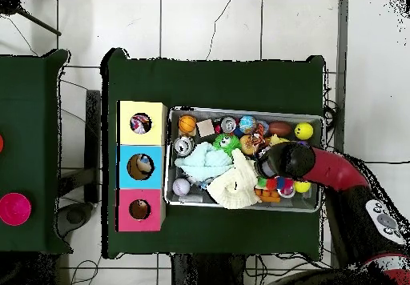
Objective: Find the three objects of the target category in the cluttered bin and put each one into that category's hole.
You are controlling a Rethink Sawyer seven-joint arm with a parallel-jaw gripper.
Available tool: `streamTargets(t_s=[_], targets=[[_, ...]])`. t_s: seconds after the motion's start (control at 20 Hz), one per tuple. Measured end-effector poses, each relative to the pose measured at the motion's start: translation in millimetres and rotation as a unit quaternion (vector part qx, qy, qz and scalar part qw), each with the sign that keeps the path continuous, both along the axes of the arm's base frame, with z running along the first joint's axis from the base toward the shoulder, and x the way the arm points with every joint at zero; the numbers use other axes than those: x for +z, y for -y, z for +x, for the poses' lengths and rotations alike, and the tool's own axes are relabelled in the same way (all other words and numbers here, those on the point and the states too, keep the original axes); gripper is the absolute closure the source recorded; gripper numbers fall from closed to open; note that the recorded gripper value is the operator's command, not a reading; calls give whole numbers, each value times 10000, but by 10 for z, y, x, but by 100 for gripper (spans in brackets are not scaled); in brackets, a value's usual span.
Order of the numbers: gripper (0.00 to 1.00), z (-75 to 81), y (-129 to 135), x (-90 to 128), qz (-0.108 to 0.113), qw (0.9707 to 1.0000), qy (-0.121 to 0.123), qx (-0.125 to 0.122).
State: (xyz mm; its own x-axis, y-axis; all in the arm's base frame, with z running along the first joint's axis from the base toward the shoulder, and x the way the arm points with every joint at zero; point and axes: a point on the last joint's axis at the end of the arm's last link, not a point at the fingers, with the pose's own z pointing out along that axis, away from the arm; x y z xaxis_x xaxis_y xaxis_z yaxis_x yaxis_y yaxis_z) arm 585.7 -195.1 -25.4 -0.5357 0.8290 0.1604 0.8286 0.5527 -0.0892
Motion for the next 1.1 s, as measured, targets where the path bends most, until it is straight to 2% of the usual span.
streamTargets(t_s=[0.25,0.5,0.8,0.95,1.1], targets=[[100,-101,214,69,232,9995,-220,2],[100,-88,487,205,329,9992,-210,109],[100,-80,859,342,180,9993,-136,288],[100,-167,1006,347,45,9991,-160,387],[100,-209,1031,333,-20,9988,-196,456]])
